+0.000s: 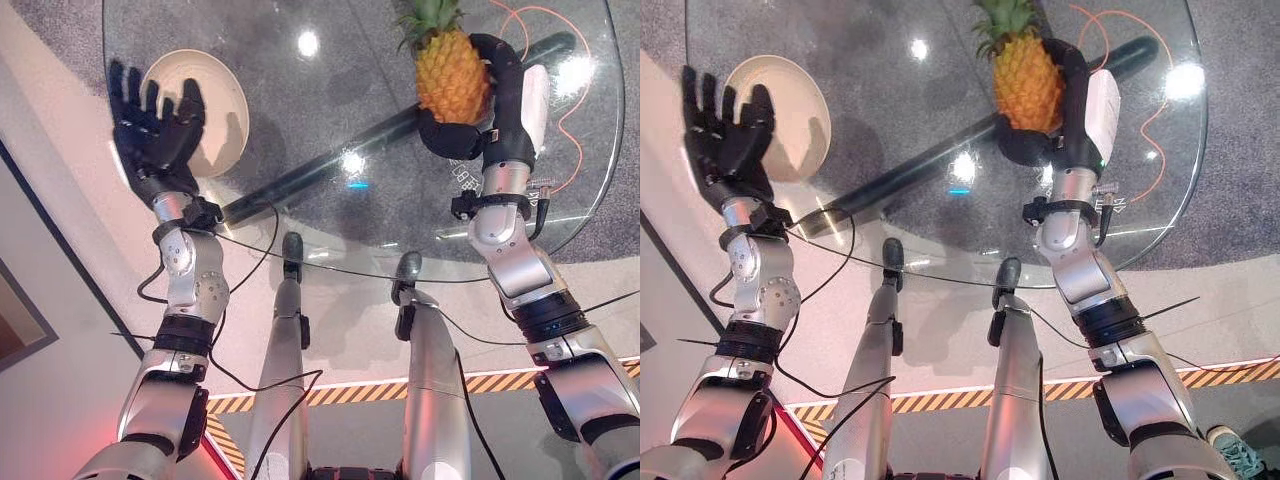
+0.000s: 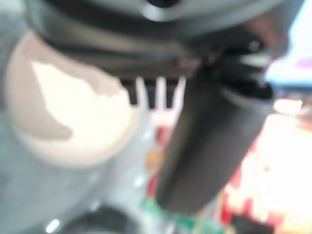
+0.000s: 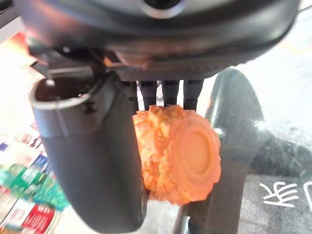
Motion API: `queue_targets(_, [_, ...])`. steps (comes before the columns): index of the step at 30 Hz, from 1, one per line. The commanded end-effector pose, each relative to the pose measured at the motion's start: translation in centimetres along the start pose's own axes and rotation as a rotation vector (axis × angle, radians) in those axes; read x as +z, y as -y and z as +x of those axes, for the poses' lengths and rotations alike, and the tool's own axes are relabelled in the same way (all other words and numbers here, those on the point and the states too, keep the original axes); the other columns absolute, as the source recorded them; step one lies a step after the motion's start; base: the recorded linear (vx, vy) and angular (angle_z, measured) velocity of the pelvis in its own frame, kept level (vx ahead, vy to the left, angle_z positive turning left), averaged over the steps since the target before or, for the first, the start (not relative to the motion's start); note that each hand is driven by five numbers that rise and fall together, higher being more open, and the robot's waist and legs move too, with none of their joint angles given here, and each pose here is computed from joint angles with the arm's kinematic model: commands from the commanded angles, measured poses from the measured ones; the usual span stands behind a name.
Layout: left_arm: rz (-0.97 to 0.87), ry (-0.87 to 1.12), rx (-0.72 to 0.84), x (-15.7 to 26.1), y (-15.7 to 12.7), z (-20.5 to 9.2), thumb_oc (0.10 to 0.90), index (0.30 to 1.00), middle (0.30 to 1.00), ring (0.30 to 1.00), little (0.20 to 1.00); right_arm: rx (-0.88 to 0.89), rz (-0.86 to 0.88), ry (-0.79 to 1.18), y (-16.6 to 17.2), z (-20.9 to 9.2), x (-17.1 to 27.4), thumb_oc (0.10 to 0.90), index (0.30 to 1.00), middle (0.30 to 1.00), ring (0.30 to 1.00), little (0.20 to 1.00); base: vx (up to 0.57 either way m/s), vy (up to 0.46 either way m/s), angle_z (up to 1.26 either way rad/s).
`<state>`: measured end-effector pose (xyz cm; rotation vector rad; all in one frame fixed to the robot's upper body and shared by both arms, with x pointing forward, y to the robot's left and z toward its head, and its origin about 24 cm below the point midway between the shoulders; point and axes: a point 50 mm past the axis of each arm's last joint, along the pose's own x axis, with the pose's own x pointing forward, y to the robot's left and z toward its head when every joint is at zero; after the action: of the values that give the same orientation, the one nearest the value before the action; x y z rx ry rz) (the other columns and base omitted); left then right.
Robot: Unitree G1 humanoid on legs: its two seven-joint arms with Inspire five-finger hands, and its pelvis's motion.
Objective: Pick up the fruit to the plate
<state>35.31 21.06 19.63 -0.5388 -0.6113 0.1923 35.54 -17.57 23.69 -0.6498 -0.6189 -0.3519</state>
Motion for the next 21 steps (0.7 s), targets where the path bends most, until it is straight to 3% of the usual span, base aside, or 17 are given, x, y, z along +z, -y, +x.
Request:
queue_targets(1, [-0.049,0.134,-0.179,3.5,2.0,1.1,0.8,0.9,0.9,0.9,0.9,-0.051,0.065,0.347,2.0,0.4,6.1,0.1,0.3,0.3,0.3,0.2,0.0,0.0,0.0])
queue_targets(10, [-0.201,-0.074,-0.363,1.1,3.9,0.2,0.8,0.9,0.9,0.9,0.9,0.061,0.044,0.437,1.3,-0.3,7.5,0.1,0.3,0.3,0.3,0.2,0.0,0.0,0.0])
queue_targets(21, [-0.344,-0.19,-0.432,-0.3,5.7,-0.7,0.8,0.9,0.9,0.9,0.9,0.15,0.059,0.51,0.4,-0.6,9.2,0.1,0.3,0.3,0.3,0.2,0.0,0.0,0.0])
